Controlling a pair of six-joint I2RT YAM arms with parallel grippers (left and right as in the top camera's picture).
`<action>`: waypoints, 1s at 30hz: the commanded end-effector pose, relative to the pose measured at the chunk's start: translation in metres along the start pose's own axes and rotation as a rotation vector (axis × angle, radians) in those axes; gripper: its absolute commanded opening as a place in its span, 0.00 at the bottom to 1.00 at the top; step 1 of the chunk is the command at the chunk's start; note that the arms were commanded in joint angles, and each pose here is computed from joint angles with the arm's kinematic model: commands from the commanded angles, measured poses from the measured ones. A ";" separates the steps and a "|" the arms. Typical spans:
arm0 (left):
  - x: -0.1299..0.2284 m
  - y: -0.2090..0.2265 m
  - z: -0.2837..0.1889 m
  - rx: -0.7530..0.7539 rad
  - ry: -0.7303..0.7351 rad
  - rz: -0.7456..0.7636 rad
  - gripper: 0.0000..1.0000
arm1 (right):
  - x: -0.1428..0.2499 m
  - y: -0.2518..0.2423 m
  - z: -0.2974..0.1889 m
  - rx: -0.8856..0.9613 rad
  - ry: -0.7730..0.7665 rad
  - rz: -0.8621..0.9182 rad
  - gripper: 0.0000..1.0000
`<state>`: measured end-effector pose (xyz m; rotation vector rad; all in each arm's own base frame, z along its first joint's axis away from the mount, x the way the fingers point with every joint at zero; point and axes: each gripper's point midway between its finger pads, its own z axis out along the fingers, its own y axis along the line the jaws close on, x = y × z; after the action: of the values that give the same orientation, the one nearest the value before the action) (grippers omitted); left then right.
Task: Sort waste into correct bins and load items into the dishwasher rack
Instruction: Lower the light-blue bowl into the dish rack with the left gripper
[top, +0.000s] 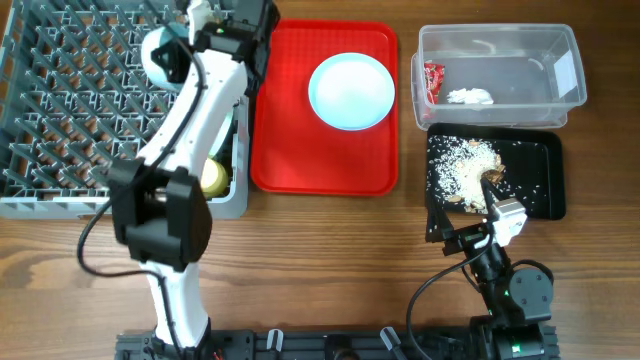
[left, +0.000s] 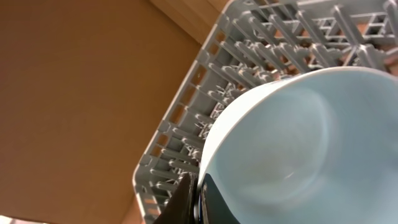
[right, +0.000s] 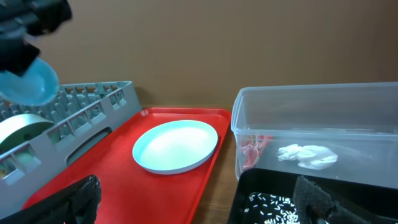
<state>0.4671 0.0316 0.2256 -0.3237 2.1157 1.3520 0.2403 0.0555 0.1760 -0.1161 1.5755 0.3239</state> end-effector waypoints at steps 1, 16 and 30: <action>0.006 -0.023 0.012 -0.032 0.002 0.068 0.04 | -0.002 -0.004 0.000 0.022 -0.012 -0.011 1.00; 0.005 -0.026 0.011 -0.125 -0.036 0.161 0.04 | -0.002 -0.004 0.000 0.022 -0.012 -0.011 1.00; -0.011 -0.026 -0.007 -0.177 -0.100 0.196 0.04 | -0.002 -0.004 0.000 0.022 -0.012 -0.011 1.00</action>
<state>0.4849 0.0257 0.2212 -0.1723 1.9799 1.6419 0.2403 0.0555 0.1759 -0.1161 1.5759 0.3239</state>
